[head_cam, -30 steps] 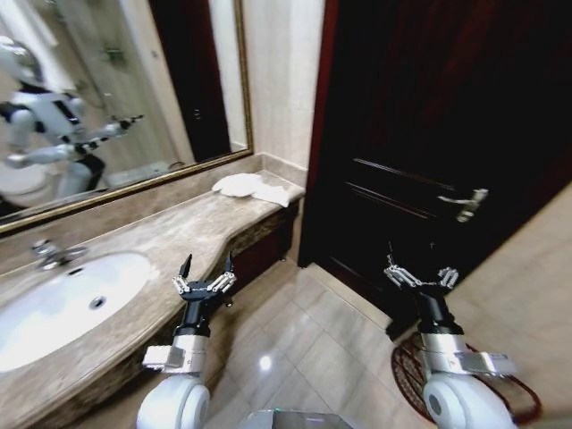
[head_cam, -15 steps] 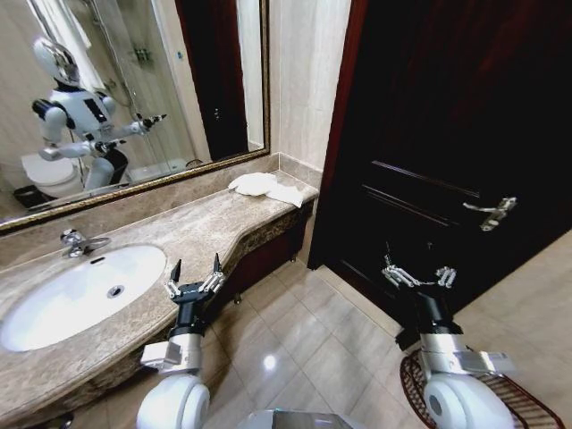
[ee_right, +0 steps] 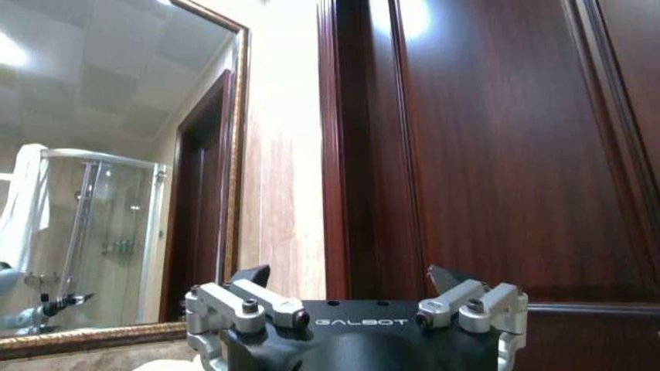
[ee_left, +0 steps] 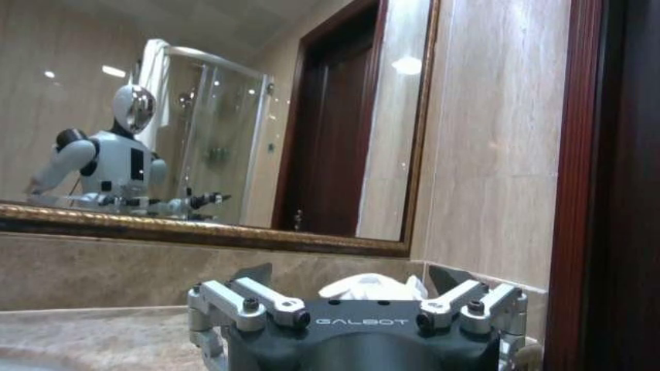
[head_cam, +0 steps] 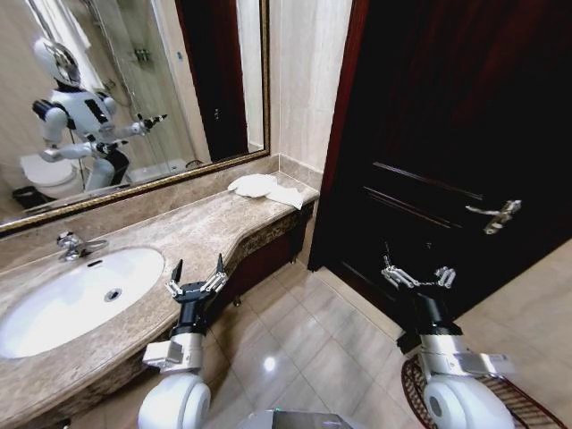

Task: Discard the used towel into the hamper.

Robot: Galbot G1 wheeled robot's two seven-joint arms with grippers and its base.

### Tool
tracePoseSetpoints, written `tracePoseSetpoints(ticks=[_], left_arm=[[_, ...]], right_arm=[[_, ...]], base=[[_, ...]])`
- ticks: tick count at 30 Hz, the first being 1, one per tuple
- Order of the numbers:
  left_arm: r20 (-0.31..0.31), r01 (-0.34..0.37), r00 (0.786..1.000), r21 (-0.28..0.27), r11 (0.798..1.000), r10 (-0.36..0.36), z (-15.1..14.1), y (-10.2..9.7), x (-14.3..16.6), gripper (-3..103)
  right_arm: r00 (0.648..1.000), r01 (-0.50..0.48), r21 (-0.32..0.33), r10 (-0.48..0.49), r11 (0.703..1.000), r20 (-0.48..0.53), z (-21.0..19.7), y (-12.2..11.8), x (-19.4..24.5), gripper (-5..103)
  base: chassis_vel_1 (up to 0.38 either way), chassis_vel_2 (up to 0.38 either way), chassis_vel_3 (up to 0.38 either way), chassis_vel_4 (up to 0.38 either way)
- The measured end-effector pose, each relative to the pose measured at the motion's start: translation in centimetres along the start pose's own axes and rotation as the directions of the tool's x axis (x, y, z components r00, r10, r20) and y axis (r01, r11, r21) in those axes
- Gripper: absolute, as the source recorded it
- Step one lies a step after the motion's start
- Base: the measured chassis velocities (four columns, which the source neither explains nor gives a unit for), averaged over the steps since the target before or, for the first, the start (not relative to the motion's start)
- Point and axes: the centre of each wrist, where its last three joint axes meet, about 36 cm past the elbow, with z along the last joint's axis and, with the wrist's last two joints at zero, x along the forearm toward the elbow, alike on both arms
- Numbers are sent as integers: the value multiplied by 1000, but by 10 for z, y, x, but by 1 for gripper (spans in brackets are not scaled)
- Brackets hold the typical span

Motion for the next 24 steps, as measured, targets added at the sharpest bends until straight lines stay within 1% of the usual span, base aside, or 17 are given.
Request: tracePoseSetpoints(ticks=[4, 8, 10, 11, 13, 17, 21, 24], left_arm=[[-4, -12, 1000, -5, 1000, 12, 2, 2, -1, 99], [-8, 8, 1000, -1, 1000, -8, 5, 4, -4, 101], [-14, 25, 1000, 5, 1000, -25, 7, 5, -5, 96], [-14, 25, 1000, 5, 1000, -25, 7, 5, -5, 96], [-17, 31, 999, 1, 1000, -31, 10, 5, -7, 98], [-20, 28, 999, -5, 1000, -28, 13, 4, -8, 100], [-43, 31, 999, -18, 999, -32, 17, 4, -11, 100], [-45, 32, 998, -23, 999, -33, 19, 4, -14, 100]], right_arm=[[1000, 2, 6, -2, 1000, -7, 2, -1, 0, 100], [1000, 5, 9, -5, 1000, -10, 3, -2, 0, 100], [1000, 7, 10, -7, 1000, -13, 4, -2, 0, 100], [1000, 7, 10, -7, 1000, -13, 4, -2, 0, 100], [1000, 6, 9, -5, 1000, -16, 6, -3, 0, 100], [1000, 9, 8, -9, 1000, -20, 8, -2, 0, 100], [1000, 12, 10, -11, 1000, -19, 9, -3, -1, 100], [1000, 13, 10, -12, 1000, -22, 10, -3, -1, 100]], base=[[-105, 99, 105, -104], [-92, 103, 104, -87], [-63, 79, 75, -93], [-63, 88, 73, -93], [-72, 80, 47, -73], [-66, 71, 64, -73], [-94, 88, 90, -95], [-126, 130, 129, -126]])
